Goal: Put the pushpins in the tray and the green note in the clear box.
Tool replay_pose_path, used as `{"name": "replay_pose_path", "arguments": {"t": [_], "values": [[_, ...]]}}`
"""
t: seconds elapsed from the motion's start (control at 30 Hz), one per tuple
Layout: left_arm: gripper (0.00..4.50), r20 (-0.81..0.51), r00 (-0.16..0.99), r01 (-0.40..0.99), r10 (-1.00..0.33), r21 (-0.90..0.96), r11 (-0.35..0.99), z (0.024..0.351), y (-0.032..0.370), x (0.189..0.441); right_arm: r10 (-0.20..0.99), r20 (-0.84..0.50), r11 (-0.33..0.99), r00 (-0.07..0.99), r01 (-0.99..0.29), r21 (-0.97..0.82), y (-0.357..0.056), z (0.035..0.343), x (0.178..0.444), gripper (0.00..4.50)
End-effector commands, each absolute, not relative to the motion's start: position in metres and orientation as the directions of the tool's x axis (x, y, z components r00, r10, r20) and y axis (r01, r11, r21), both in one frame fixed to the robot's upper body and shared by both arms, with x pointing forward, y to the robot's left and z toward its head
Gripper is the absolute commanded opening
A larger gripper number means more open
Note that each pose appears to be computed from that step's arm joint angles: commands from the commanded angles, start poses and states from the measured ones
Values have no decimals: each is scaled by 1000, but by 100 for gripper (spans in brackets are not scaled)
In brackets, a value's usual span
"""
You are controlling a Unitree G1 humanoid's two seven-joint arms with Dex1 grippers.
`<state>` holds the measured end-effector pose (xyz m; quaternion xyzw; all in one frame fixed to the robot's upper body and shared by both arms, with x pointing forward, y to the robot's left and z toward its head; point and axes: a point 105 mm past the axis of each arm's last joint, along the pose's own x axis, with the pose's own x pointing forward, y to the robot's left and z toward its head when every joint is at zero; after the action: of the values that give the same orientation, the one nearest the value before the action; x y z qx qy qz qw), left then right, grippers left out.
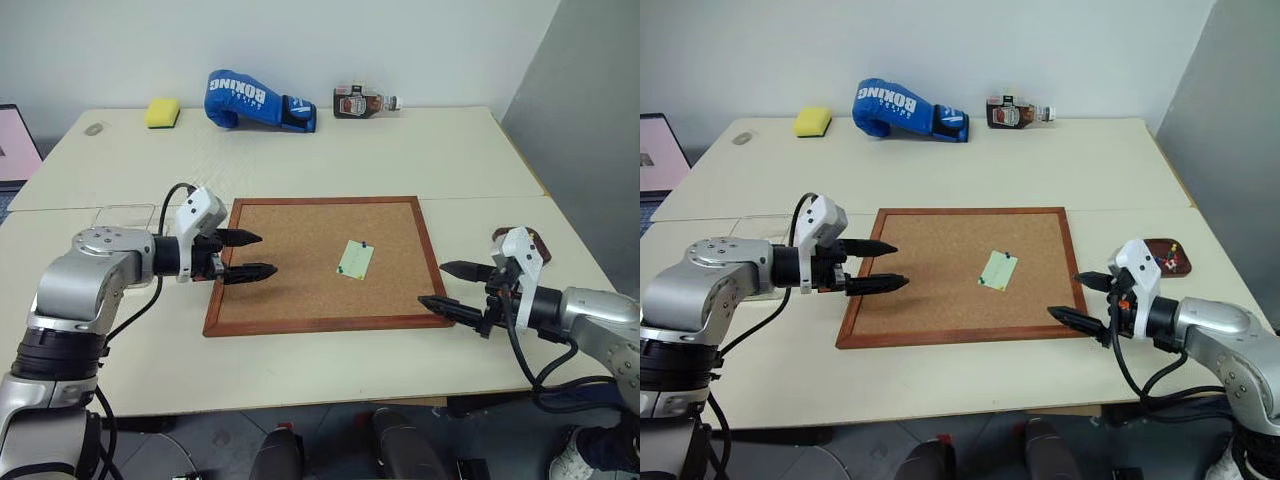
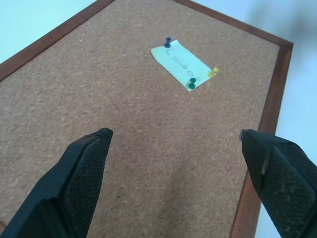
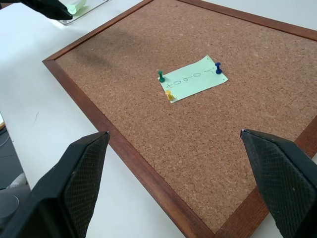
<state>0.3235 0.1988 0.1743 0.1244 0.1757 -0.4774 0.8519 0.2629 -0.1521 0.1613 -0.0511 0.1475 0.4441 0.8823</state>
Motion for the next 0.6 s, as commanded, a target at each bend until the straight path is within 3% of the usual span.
{"name": "replay_pose_path", "arguments": {"t": [0.03, 0.6], "values": [[442, -394, 512, 849, -763, 98, 519, 184, 202, 325, 744, -285, 630, 605, -777, -4, -159, 172, 270, 450], [442, -386, 491, 856, -781, 46, 515, 177, 189, 329, 716, -282, 662, 639, -749, -17, -161, 171, 273, 450]]}}
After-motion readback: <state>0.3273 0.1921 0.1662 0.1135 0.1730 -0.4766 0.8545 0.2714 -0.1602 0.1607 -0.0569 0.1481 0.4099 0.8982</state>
